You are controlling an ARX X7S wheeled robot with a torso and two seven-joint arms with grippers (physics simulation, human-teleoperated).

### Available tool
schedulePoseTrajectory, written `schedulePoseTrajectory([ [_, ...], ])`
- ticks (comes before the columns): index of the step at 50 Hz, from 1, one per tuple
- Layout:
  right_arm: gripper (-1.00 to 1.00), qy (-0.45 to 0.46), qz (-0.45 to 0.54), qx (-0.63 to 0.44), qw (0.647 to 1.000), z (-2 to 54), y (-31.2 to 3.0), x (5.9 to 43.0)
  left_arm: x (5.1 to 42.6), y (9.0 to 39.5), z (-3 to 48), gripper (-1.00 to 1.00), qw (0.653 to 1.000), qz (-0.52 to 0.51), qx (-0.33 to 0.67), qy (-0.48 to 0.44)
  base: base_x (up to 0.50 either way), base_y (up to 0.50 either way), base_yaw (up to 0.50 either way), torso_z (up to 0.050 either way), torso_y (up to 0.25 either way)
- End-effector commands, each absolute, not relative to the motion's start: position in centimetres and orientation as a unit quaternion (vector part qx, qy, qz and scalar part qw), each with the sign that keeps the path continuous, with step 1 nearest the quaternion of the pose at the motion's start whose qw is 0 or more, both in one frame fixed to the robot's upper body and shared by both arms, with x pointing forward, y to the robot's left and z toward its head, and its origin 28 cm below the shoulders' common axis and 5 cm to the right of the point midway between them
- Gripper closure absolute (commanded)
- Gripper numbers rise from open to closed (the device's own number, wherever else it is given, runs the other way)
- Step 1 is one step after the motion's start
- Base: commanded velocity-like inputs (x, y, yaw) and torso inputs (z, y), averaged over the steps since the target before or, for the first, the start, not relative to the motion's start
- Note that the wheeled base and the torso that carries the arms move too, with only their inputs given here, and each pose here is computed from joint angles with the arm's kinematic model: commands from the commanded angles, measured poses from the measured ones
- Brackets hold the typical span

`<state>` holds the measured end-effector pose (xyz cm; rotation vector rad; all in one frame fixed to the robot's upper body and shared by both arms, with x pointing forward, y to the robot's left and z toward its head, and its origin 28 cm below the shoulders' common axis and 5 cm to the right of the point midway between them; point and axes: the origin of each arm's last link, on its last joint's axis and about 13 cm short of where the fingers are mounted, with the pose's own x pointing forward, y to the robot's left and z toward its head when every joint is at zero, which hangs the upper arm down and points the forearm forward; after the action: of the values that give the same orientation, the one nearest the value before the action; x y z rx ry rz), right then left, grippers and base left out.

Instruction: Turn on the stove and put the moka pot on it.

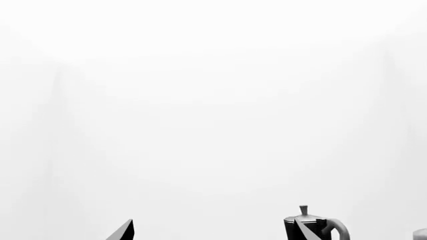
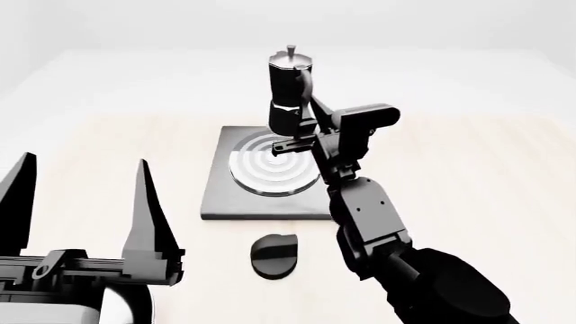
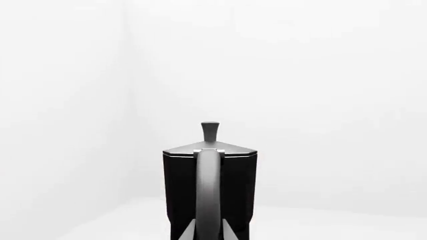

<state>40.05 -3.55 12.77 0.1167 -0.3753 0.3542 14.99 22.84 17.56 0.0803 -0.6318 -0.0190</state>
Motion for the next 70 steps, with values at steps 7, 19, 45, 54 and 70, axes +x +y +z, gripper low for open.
schedulePoseTrajectory([
  [7, 1.0, -0.203, 0.181, 0.051, 0.961, 13.6, -3.1, 40.1, 15.0, 22.8, 17.5, -1.0, 0.951, -0.01, 0.041, -0.307, 0.0, 0.0, 0.0, 0.0, -0.136],
  [19, 1.0, -0.241, 0.181, 0.05, 0.952, 15.0, -1.7, 39.9, 15.2, 22.8, 17.4, -1.0, 0.951, -0.012, 0.039, -0.306, 0.0, 0.0, 0.0, 0.0, -0.137],
  [45, 1.0, -0.255, 0.145, 0.047, 0.955, 16.5, -1.3, 40.2, 15.0, 22.9, 17.3, -1.0, 0.951, -0.01, 0.037, -0.306, 0.0, 0.0, 0.0, 0.0, -0.137],
  [54, 1.0, -0.266, 0.162, 0.049, 0.949, 16.9, -0.8, 40.1, 15.1, 22.9, 17.3, -1.0, 0.951, -0.011, 0.037, -0.306, 0.0, 0.0, 0.0, 0.0, -0.137],
  [70, 1.0, -0.27, 0.17, 0.053, 0.946, 16.9, -0.7, 40.0, 15.0, 22.9, 17.2, -1.0, 0.951, -0.011, 0.035, -0.308, 0.0, 0.0, 0.0, 0.0, -0.138],
])
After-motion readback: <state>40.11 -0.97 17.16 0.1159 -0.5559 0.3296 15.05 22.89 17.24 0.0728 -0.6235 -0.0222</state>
